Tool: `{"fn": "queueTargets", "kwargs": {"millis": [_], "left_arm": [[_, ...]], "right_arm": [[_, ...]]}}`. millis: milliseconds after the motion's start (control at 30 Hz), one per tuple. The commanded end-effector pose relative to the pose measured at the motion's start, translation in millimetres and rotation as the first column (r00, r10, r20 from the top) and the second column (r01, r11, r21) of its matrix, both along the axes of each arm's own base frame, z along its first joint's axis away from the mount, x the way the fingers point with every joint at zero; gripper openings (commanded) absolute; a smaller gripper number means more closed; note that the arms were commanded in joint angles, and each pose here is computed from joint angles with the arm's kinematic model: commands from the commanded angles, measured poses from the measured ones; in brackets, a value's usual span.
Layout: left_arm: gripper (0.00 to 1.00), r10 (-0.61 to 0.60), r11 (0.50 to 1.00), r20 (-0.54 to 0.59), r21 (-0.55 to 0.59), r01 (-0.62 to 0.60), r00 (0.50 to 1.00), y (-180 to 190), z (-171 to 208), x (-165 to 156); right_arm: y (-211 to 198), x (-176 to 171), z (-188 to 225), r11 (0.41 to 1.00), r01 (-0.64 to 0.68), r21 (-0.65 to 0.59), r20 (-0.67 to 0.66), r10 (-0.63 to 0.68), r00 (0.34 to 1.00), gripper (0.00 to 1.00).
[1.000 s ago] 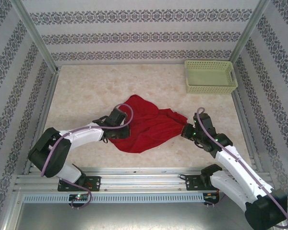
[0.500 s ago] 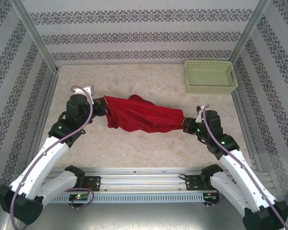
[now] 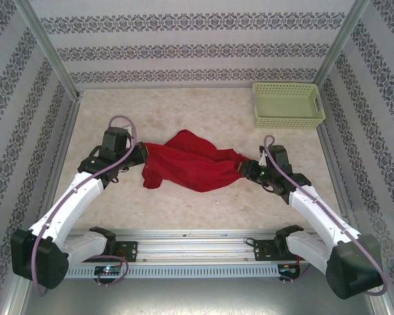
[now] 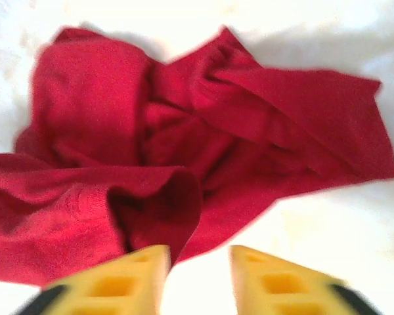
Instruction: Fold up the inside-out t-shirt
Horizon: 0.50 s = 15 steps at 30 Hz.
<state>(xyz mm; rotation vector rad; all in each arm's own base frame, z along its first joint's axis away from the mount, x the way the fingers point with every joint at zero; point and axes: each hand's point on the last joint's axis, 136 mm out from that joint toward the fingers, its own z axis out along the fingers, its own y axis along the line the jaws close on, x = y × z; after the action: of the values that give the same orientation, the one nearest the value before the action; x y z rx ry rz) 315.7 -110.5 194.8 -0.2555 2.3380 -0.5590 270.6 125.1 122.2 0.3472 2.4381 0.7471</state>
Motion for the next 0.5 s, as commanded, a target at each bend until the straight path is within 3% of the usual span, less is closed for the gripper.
{"fn": "queueTargets", "kwargs": {"millis": [0, 100, 267, 467], "left_arm": [[0.0, -0.036, 0.999, -0.005, 0.001, 0.036, 0.999, -2, 4, 2], [0.0, -0.07, 0.997, -0.019, -0.045, 0.069, 0.997, -11, -3, 1], [0.0, -0.087, 0.995, -0.022, -0.059, 0.085, 0.996, -15, -3, -3], [0.0, -0.084, 0.995, -0.034, -0.061, 0.082, 0.996, -15, -9, -3]], "right_arm": [[-7, 3, -1, 0.996, 0.012, -0.092, -0.006, -0.012, 1.0, 0.58], [-6, 0, -9, 0.992, 0.003, -0.126, -0.018, -0.006, 1.0, 0.61], [23, -3, -1, 0.989, -0.08, -0.127, 0.002, 0.08, 0.997, 0.56], [48, -23, -35, 0.994, -0.082, -0.078, -0.134, 0.071, 0.988, 0.59]]}}
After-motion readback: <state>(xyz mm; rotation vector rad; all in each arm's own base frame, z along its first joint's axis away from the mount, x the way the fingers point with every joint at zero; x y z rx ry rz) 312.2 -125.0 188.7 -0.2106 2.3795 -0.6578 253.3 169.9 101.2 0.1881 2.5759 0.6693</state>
